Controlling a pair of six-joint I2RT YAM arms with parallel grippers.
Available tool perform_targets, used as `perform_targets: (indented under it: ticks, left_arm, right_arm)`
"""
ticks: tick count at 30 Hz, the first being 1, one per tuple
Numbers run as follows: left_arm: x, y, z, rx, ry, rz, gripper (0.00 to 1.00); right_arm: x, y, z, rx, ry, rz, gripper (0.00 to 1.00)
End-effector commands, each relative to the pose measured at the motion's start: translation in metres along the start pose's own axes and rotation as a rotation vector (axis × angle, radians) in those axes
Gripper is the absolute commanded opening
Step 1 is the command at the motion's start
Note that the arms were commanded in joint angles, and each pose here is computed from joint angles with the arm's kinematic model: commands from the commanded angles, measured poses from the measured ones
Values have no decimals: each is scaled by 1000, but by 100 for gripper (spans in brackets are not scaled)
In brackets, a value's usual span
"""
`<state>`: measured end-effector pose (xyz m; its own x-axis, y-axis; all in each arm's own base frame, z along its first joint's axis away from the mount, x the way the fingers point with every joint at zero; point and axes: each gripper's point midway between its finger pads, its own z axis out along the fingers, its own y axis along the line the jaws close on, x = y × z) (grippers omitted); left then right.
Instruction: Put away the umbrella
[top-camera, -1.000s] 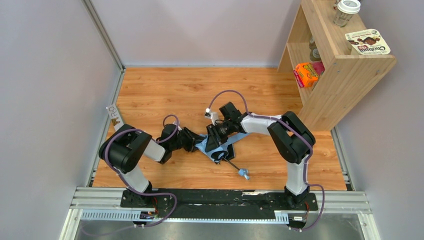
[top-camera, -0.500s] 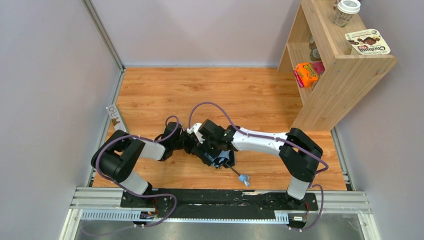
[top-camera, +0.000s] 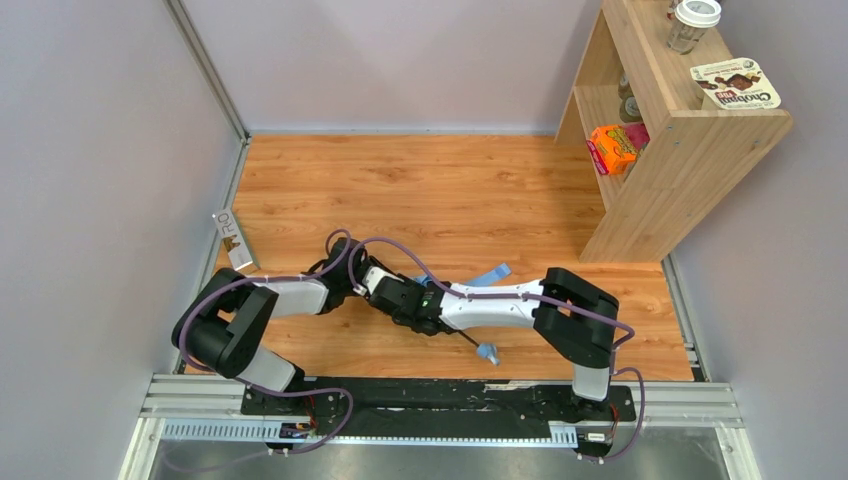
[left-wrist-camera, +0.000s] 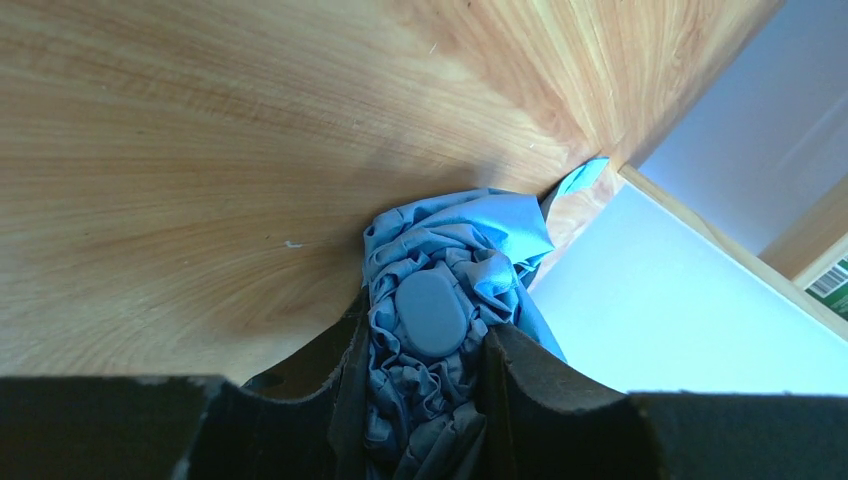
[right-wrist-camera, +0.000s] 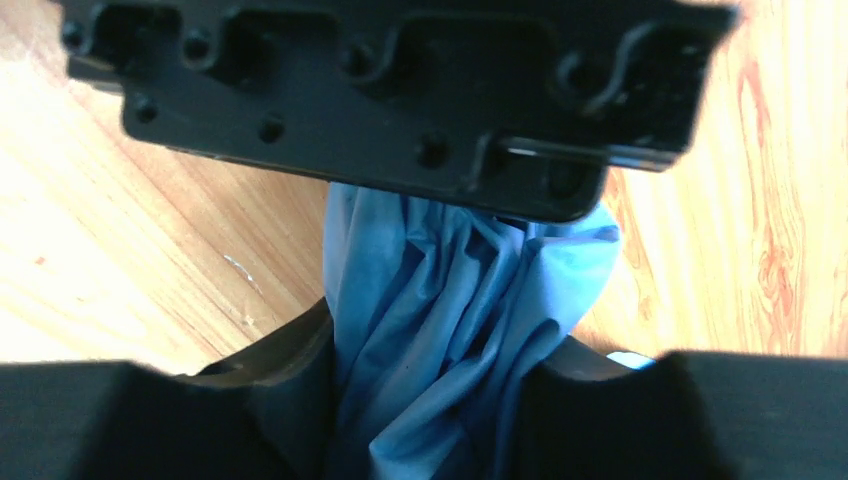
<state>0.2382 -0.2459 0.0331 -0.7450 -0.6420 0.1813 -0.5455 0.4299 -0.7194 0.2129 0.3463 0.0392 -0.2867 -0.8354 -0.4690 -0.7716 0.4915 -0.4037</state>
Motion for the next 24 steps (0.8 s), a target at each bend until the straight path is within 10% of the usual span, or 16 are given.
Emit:
perform_targets:
  ticks: [1,6,11,24]
  left_arm:
    - [3,5,-4,-42,4,-20,0]
    - [3,-2,-2,15,6,40,5]
    - [-3,-16,-8,142,-34,113,76]
    - [-11,-31,-21,320,-91,219,78]
  right_arm:
    - [-16,-21,3,118,-68,44,29]
    - [-13,-19,4,80,-81,66,0]
    - [-2,-8,9,-101,-90,148,0]
    - [-1,23,1,-807,-137,459,0]
